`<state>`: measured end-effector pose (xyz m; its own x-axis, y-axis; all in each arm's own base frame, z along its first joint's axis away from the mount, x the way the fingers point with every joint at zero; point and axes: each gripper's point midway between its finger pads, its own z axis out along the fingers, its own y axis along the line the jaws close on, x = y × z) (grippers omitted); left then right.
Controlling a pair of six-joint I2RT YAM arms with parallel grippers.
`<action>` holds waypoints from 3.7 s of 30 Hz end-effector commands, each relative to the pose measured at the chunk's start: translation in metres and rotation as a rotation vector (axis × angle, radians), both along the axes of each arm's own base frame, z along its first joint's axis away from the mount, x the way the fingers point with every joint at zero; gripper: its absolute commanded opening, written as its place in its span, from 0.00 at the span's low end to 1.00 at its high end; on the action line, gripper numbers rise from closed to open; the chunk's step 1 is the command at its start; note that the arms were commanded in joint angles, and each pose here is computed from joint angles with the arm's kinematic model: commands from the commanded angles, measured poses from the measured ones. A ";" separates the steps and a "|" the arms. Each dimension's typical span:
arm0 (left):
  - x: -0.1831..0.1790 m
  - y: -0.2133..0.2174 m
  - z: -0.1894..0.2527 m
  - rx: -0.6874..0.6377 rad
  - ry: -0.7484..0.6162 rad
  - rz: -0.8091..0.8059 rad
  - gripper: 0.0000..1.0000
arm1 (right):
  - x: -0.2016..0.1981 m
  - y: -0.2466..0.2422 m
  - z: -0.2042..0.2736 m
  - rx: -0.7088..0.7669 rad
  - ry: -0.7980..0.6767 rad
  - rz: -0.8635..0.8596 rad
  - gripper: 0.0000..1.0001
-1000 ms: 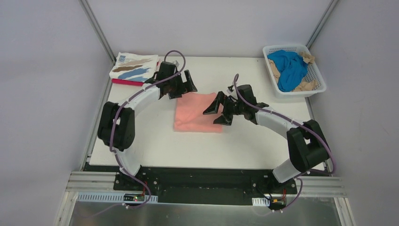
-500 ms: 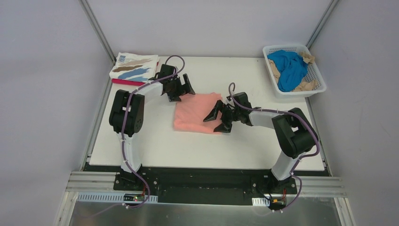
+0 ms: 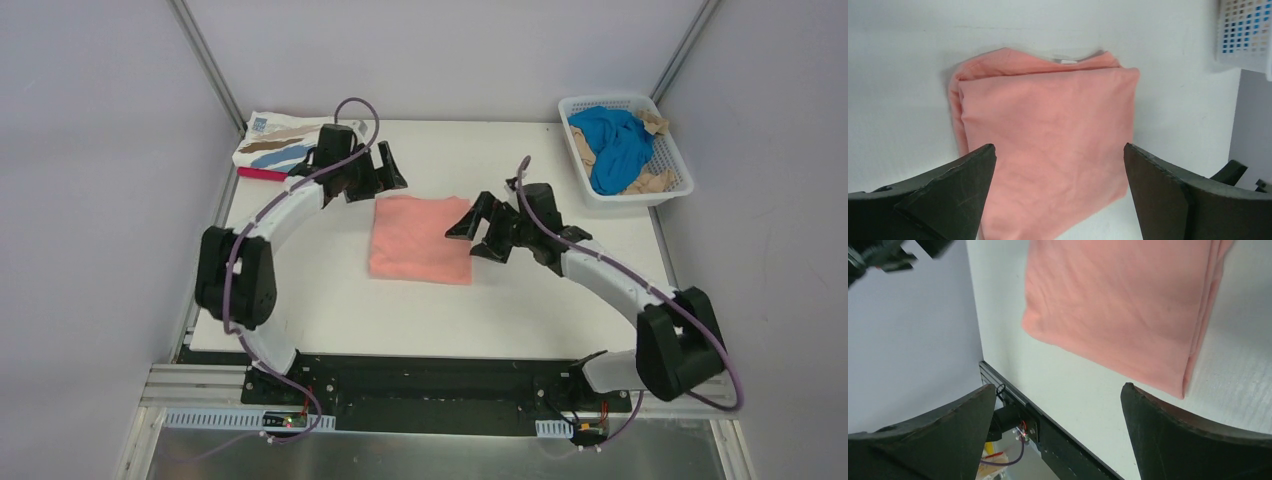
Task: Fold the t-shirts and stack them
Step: Put the neatly folded tshirt into the corner of the board with the left arm
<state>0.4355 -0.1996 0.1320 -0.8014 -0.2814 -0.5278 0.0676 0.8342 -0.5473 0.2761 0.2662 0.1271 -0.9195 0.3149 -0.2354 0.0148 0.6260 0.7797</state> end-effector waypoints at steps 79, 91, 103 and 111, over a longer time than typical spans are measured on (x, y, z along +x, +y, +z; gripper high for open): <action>0.216 0.205 0.112 1.168 -0.520 0.271 0.00 | 0.017 -0.166 -0.035 -0.510 -0.237 -0.395 0.99; 0.192 0.216 0.186 1.214 -0.598 0.302 0.00 | 0.020 -0.164 -0.047 -0.518 -0.205 -0.384 1.00; 0.171 0.220 0.219 1.195 -0.632 0.328 0.00 | 0.020 -0.164 -0.052 -0.519 -0.186 -0.378 0.99; 0.167 0.231 0.208 1.114 -0.606 0.330 0.00 | 0.019 -0.164 -0.056 -0.521 -0.170 -0.376 0.99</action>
<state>0.6164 0.0165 0.3027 -0.4003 0.4608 -0.7921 -0.1846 0.8062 0.5622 0.2865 0.1030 0.0666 -0.7241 0.4052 -0.5582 0.2137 0.9012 0.3771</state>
